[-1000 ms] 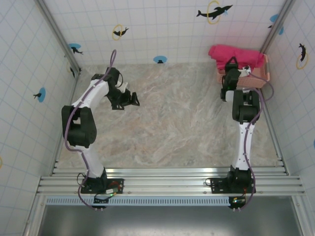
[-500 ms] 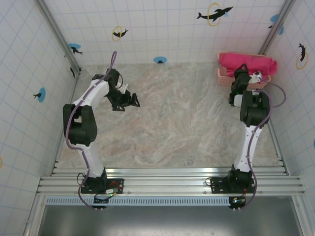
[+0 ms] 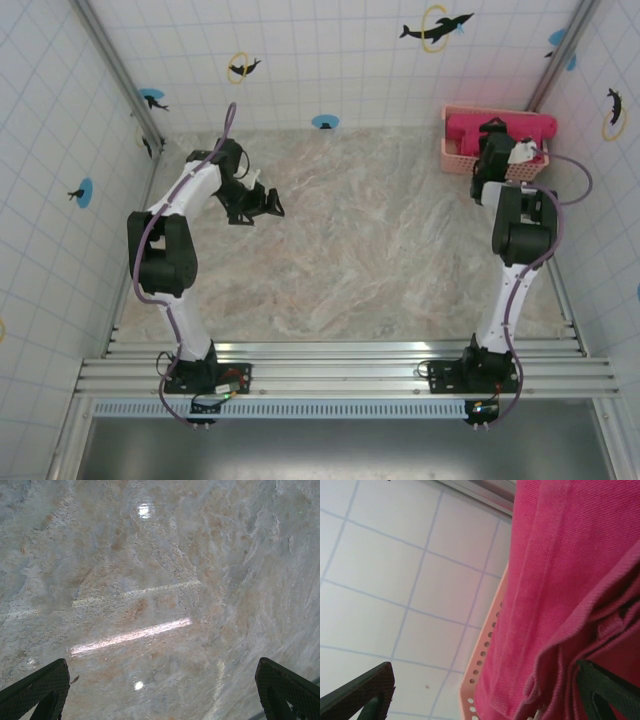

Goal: Roll up the long pants

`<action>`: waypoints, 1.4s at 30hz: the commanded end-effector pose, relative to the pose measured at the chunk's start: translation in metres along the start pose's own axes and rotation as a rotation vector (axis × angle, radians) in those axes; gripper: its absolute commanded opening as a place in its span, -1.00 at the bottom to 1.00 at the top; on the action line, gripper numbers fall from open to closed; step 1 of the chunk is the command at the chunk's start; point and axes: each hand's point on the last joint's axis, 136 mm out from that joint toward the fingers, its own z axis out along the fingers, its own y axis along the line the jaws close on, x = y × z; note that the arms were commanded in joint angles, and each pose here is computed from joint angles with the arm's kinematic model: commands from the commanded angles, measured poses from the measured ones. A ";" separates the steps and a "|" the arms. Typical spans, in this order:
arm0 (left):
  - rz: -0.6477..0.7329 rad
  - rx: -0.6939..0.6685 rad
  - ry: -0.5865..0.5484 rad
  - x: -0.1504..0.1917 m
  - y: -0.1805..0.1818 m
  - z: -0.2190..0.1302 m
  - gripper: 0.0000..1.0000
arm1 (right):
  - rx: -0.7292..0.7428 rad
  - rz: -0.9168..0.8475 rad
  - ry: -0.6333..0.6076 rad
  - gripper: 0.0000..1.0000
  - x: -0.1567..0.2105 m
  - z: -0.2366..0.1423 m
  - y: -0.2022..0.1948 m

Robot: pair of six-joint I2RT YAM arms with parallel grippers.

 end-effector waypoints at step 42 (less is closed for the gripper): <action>0.789 -0.393 -1.007 -0.001 0.056 -0.013 0.95 | -0.104 -1.315 0.268 0.96 0.004 -0.366 -0.061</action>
